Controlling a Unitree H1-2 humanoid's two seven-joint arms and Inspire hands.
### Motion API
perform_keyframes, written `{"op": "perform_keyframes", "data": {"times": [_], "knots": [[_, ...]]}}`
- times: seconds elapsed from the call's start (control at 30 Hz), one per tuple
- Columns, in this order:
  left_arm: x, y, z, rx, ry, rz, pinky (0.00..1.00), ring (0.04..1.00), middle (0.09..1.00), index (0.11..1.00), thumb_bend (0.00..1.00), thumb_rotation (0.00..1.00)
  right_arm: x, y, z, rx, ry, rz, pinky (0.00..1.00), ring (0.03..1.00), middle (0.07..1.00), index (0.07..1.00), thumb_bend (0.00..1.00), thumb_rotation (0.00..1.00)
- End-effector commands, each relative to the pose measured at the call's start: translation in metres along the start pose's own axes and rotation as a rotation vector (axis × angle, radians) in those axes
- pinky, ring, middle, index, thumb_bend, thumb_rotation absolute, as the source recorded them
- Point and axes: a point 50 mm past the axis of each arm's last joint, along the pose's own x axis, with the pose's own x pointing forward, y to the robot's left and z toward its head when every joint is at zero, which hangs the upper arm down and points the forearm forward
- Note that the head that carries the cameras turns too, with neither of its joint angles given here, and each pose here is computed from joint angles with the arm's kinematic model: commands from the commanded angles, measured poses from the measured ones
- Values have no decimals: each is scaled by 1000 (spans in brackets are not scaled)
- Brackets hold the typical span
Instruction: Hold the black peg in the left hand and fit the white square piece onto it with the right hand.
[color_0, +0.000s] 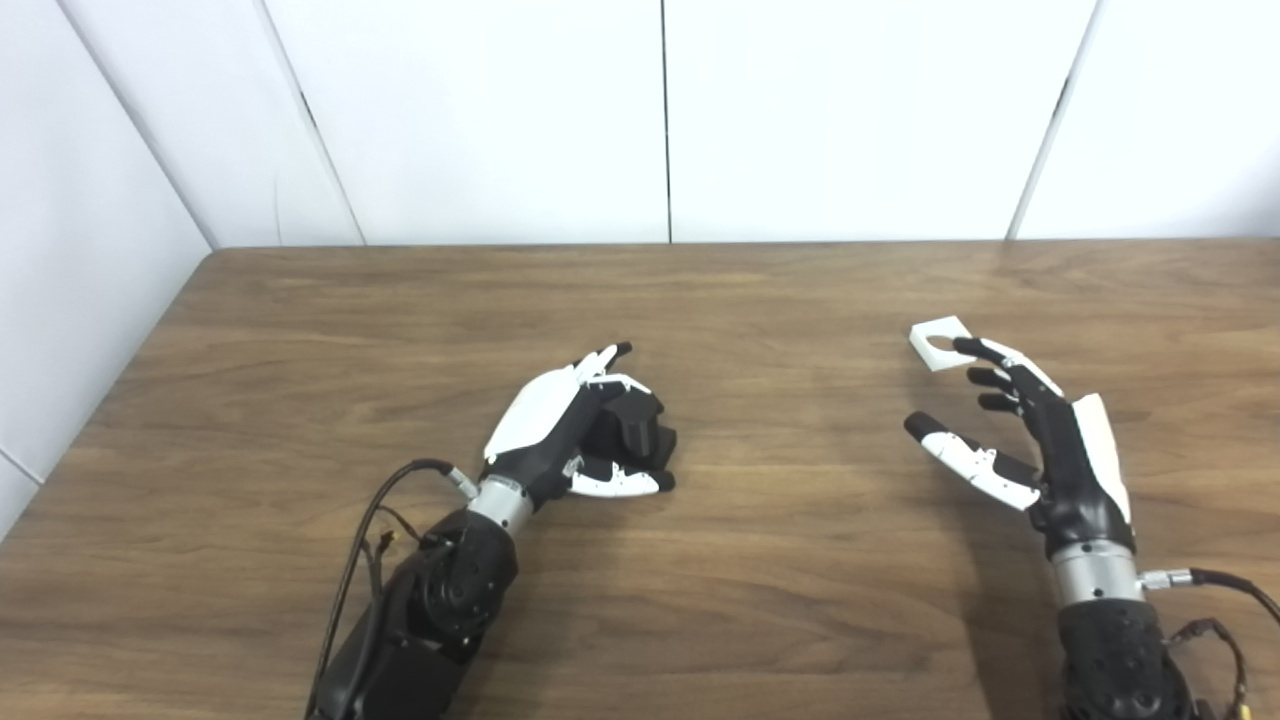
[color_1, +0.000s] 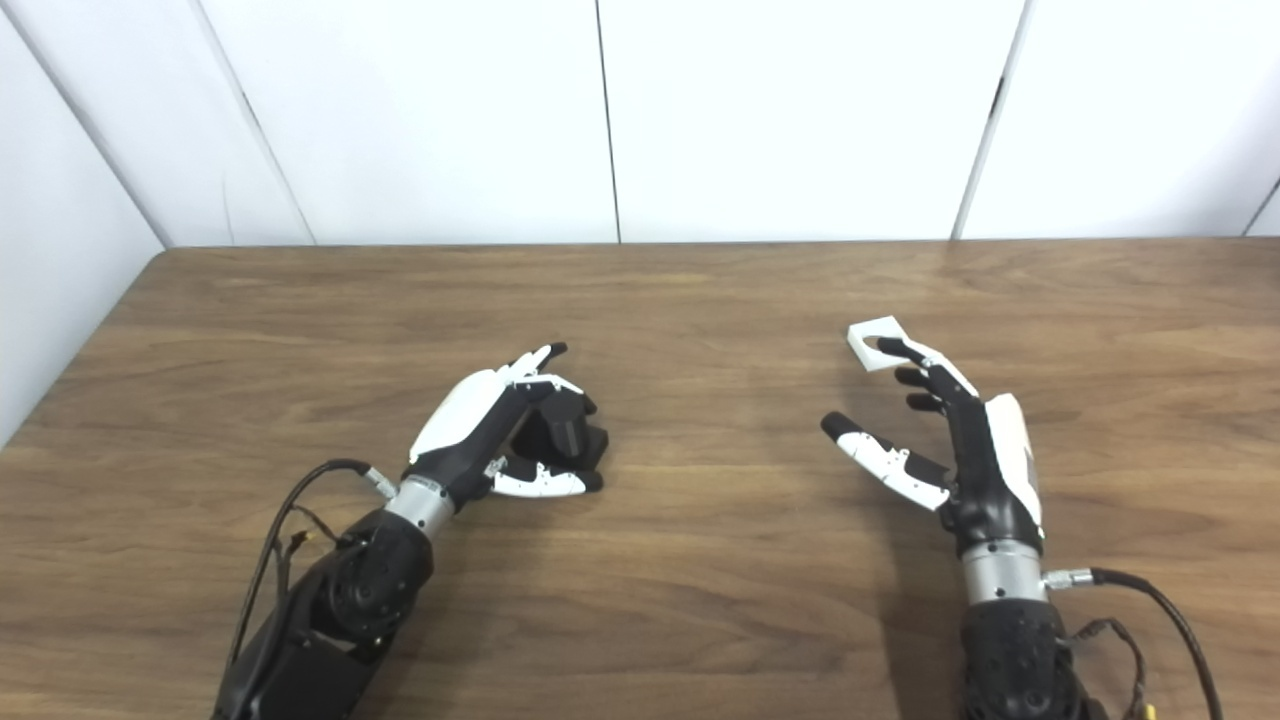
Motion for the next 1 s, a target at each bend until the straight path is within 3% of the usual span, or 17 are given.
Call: {"op": "perform_keyframes", "data": {"times": [0.0,0.07,0.17,0.3,0.43,0.97], "knots": [[-3,16,-17,41,57,-14,1000,1000,1000,652,671,192,12,-3,16,16,-73,-32,723,795,855,788,734,482],[-3,17,-16,39,47,-41,1000,1000,1000,657,677,210,12,-3,16,18,-74,-32,722,794,856,788,736,480],[-4,18,-13,83,34,-94,1000,1000,1000,690,806,362,13,-3,16,15,-74,-35,722,790,855,789,736,484],[-3,20,-12,119,33,-134,1000,1000,1000,727,890,387,14,-3,17,11,-78,-35,723,785,854,789,734,486],[-3,22,-12,125,37,-143,1000,1000,1000,731,818,333,14,-3,18,14,-82,-34,727,786,853,790,733,484],[-2,24,-17,144,33,-136,1000,1000,1000,712,587,385,12,-5,17,17,-77,-27,741,796,862,794,731,480]]}}
